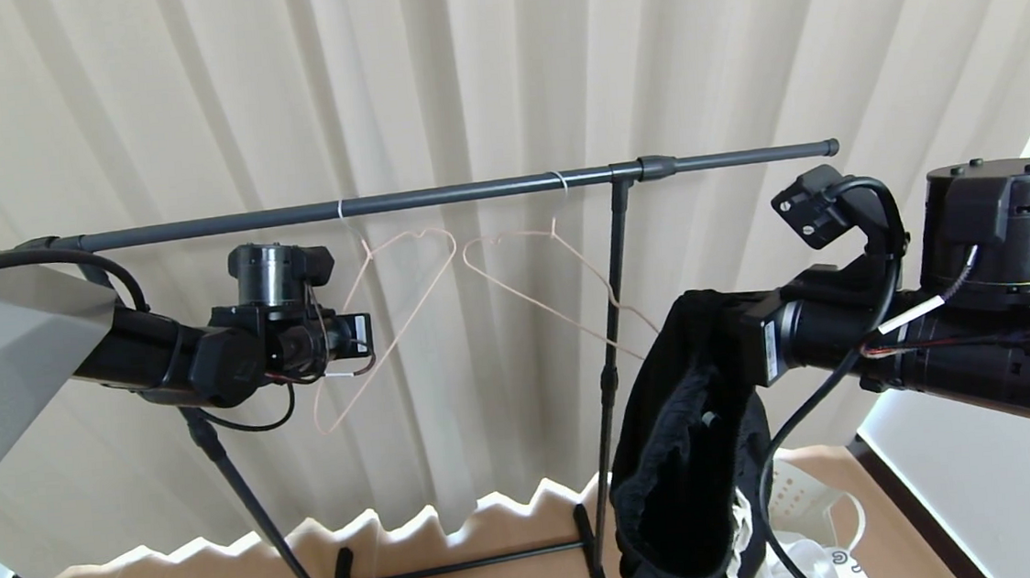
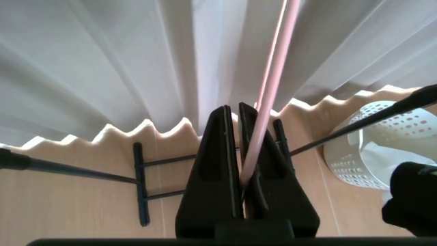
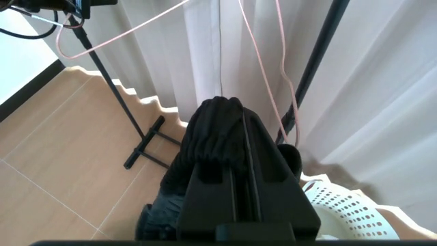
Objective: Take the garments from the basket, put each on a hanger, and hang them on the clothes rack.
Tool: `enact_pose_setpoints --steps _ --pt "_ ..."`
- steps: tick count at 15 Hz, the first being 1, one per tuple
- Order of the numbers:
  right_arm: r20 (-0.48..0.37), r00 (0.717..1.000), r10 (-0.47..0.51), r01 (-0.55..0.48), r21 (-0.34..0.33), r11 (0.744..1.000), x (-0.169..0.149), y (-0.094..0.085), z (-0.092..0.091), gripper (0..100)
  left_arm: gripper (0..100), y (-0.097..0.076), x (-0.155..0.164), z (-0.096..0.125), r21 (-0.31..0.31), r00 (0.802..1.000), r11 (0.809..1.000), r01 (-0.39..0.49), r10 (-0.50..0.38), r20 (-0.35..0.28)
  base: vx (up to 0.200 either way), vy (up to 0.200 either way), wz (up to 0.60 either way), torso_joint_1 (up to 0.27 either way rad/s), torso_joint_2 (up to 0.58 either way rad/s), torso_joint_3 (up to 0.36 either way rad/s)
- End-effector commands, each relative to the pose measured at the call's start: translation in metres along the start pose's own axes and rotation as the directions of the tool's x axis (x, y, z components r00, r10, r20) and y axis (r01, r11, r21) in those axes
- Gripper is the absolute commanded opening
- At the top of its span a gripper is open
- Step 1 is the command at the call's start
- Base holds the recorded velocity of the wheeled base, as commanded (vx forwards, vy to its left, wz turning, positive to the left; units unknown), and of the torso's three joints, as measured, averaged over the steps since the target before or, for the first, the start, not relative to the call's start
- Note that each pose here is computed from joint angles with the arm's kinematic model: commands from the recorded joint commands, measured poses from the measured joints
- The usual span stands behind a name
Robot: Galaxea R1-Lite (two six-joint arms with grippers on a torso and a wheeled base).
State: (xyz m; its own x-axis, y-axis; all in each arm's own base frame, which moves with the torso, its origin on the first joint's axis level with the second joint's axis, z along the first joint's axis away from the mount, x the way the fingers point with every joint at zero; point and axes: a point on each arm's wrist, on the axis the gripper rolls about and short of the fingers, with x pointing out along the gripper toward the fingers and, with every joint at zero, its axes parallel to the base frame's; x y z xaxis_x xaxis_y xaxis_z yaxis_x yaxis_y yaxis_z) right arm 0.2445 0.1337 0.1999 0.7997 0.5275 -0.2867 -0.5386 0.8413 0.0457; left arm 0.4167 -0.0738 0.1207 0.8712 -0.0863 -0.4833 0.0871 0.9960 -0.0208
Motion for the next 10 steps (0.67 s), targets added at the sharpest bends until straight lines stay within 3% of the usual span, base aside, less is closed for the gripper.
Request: enact_pose_setpoints --steps 1,4,10 --pt "0.004 1.0 0.001 -0.001 0.0 1.0 -0.001 0.0 0.001 0 0 0.0 -0.001 0.001 0.0 1.0 1.0 0.0 0.0 0.003 0.0 0.0 0.0 0.0 0.0 0.0" --pt "0.002 1.0 -0.001 0.001 0.0 1.0 -0.001 -0.001 0.0 0 0 0.0 -0.002 0.001 0.0 1.0 1.0 -0.001 0.001 0.004 0.0 0.0 0.0 0.0 0.0 0.0" --pt "-0.004 1.0 -0.001 0.001 0.002 1.0 0.001 -0.001 -0.001 0 0 -0.004 -0.04 0.013 0.015 0.999 1.0 0.015 -0.015 0.047 0.0 0.0 0.0 0.0 0.0 0.0"
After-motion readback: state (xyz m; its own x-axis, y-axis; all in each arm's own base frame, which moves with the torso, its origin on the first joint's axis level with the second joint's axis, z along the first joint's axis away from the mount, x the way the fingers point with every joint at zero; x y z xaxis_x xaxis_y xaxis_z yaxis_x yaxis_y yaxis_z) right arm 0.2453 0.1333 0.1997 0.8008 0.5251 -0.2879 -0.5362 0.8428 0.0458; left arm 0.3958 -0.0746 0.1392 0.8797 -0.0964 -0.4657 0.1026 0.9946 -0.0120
